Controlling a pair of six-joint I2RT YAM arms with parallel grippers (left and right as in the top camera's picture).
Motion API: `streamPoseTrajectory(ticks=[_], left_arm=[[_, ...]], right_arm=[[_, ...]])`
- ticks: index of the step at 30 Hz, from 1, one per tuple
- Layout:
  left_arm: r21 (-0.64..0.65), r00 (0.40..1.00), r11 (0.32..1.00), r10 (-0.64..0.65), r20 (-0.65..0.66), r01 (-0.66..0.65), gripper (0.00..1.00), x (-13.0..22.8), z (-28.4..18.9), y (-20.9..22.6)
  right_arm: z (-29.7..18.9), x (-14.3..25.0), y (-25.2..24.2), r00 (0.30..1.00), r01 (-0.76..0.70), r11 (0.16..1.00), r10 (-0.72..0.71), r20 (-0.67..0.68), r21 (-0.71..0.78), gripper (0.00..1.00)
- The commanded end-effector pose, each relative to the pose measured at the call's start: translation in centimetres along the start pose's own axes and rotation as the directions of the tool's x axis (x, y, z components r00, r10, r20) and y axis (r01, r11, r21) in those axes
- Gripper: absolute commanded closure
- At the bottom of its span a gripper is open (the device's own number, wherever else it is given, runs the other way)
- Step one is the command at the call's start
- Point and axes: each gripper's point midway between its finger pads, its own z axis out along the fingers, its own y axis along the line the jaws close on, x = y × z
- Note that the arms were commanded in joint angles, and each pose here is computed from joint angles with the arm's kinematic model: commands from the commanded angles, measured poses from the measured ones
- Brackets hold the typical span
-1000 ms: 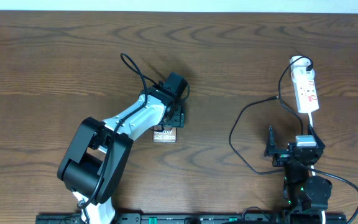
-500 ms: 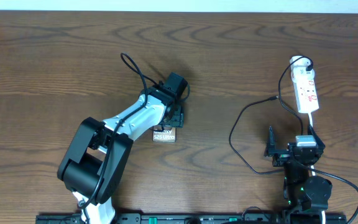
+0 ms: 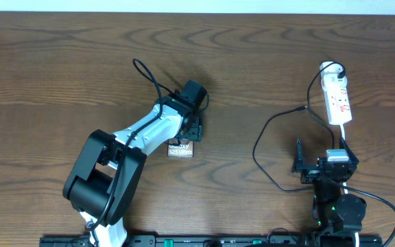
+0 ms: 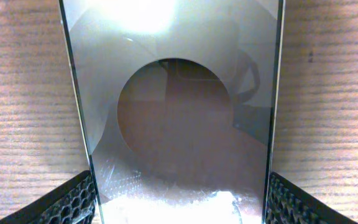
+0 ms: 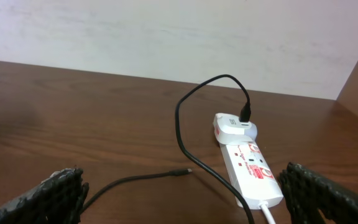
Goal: Plug charger to phone and switch on socket
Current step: 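Close the left gripper on the phone's long edges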
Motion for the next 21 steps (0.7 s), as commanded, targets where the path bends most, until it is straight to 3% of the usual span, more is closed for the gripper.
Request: streamPoseTrajectory(ticks=[1, 21], left_arm=[[-0.013, 1.0, 1.0, 0.002, 0.018, -0.002, 0.31, 0.0, -0.9, 0.4], [0.029, 0.994, 1.0, -0.013, 0.106, 0.01, 0.32, -1.1, -5.0, 0.2]], right_arm=[[0.0, 0.0, 0.0, 1.0, 0.011, 1.0, -0.011, 0.002, 0.002, 0.01], [0.0, 0.0, 0.0, 1.0, 0.011, 1.0, -0.011, 0.002, 0.002, 0.01]])
